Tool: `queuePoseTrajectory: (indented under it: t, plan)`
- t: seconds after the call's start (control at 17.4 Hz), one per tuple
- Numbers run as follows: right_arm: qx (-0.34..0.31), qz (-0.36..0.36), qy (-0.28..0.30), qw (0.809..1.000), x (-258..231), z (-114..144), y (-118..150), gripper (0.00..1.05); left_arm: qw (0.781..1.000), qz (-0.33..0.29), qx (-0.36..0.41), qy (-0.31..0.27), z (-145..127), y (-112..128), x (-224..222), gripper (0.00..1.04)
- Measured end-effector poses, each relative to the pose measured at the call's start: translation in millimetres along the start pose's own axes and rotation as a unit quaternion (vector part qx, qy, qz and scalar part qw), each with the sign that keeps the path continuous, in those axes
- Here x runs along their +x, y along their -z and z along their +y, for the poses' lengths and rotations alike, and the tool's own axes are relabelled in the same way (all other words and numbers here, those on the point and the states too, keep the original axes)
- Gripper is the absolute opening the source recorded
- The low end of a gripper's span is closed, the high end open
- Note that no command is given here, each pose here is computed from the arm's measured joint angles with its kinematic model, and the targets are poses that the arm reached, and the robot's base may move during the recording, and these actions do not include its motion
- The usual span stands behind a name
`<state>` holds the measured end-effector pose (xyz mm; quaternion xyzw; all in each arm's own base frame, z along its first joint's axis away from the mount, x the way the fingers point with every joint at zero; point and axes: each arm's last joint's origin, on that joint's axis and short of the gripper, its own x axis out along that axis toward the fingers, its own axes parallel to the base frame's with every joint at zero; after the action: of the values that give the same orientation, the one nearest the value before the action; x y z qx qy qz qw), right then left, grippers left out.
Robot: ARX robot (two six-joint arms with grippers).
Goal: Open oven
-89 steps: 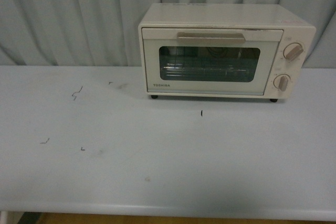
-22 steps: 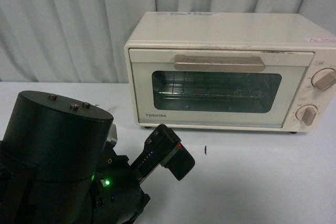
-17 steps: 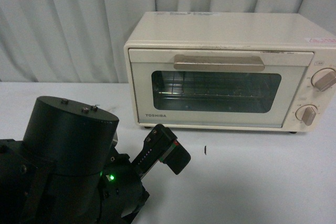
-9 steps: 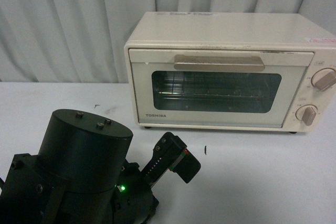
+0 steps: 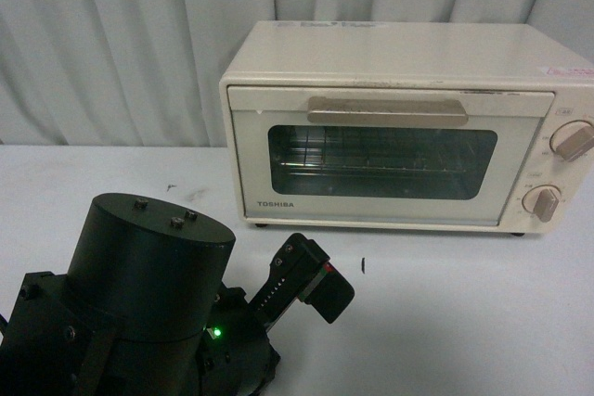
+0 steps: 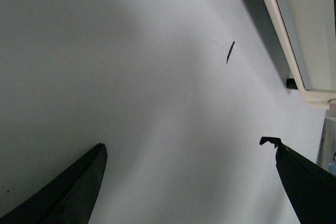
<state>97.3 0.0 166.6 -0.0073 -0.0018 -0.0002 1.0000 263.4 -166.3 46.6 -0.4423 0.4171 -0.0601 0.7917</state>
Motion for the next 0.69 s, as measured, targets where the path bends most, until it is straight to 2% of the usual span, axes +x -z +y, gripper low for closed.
queuePoseTrajectory:
  t: [0.12, 0.17, 0.35, 0.52, 0.69]
  plan:
    - [-0.003, -0.005, 0.008, 1.000, 0.1, 0.0, -0.9, 0.98, 1.000, 0.000, 0.000, 0.000, 0.0, 0.0, 0.0, 0.98]
    - [-0.033, -0.044, 0.053, 0.997, 0.8, 2.5, -10.2, 0.98, 1.000, 0.000, 0.000, 0.000, -0.1, 0.0, -0.1, 0.98]
    - [-0.134, -0.063, 0.124, 0.981, 17.6, -4.3, -36.3, 0.98, 1.000, 0.000, 0.000, -0.001, 0.3, 0.1, -0.1, 0.98]
    - [-0.223, -0.104, 0.093, 0.965, 76.4, -1.0, -85.0, 0.98, 1.000, 0.000, 0.000, 0.000, 0.1, 0.0, -0.1, 0.98]
    - [-0.313, -0.066, 0.053, 0.946, 149.0, 8.6, -108.3, 0.98, 1.000, 0.000, 0.000, 0.000, 0.1, 0.0, -0.1, 0.98]
